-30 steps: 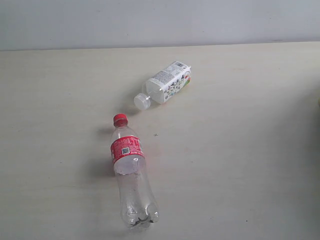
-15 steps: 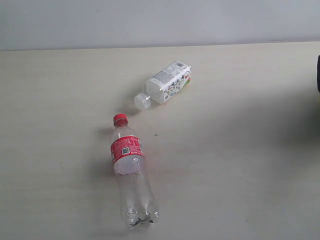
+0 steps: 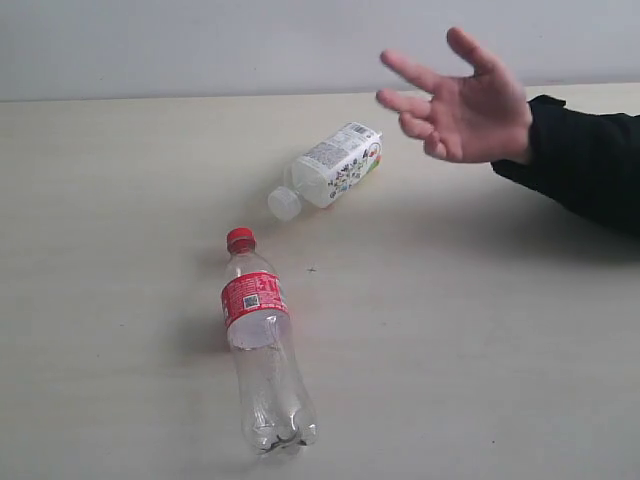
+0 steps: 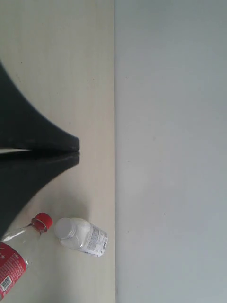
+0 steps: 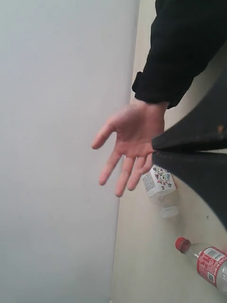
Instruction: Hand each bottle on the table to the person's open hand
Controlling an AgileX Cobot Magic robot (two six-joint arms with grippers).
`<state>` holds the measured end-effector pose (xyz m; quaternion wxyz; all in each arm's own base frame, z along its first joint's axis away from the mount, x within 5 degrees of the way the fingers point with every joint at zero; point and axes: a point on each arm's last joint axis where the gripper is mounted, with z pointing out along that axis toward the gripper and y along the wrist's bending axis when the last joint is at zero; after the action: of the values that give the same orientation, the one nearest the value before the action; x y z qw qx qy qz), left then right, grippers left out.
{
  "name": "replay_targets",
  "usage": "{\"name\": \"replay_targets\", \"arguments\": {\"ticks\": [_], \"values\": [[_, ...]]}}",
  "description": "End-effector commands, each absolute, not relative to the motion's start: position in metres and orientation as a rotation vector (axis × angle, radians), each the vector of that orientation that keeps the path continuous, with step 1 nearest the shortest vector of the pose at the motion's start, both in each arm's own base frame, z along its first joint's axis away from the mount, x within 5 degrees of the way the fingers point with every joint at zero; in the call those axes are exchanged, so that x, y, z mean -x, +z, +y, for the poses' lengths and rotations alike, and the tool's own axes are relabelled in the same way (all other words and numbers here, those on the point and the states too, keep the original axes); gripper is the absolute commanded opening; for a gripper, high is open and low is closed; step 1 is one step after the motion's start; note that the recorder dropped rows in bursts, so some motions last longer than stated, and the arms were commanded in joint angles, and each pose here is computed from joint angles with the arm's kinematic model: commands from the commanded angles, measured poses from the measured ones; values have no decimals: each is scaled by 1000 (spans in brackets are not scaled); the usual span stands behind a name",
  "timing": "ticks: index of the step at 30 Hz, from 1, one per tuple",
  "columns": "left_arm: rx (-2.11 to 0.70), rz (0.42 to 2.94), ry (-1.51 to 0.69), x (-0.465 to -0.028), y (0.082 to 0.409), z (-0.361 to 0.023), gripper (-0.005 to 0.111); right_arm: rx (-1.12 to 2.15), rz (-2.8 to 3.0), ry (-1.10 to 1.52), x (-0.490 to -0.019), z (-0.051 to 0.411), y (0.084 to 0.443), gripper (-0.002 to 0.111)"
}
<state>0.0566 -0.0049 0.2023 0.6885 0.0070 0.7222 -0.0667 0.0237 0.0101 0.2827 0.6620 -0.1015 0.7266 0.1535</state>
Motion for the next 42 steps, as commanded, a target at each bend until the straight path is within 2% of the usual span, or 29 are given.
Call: {"name": "replay_targets", "arguments": {"ticks": [1, 18, 26, 30, 33, 36, 42], "values": [[-18, 1610, -149, -56, 202, -5, 0, 232, 1631, 339, -24, 10, 283, 0], [-18, 1610, -149, -56, 202, -5, 0, 232, 1627, 339, -24, 10, 283, 0], [-18, 1610, -149, -56, 202, -5, 0, 205, 1509, 376, -25, 11, 295, 0], [-18, 1610, -149, -56, 202, -5, 0, 194, 1575, 393, -50, 21, 304, 1], [-18, 1610, -149, -56, 202, -5, 0, 218, 1772, 430, -81, 36, 309, 7], [-18, 1610, -149, -56, 202, -5, 0, 411, 1925, 451, -112, 59, 319, 14], [-18, 1610, -149, -56, 202, -5, 0, 560, 2105, 710, -163, 100, 336, 16]]}}
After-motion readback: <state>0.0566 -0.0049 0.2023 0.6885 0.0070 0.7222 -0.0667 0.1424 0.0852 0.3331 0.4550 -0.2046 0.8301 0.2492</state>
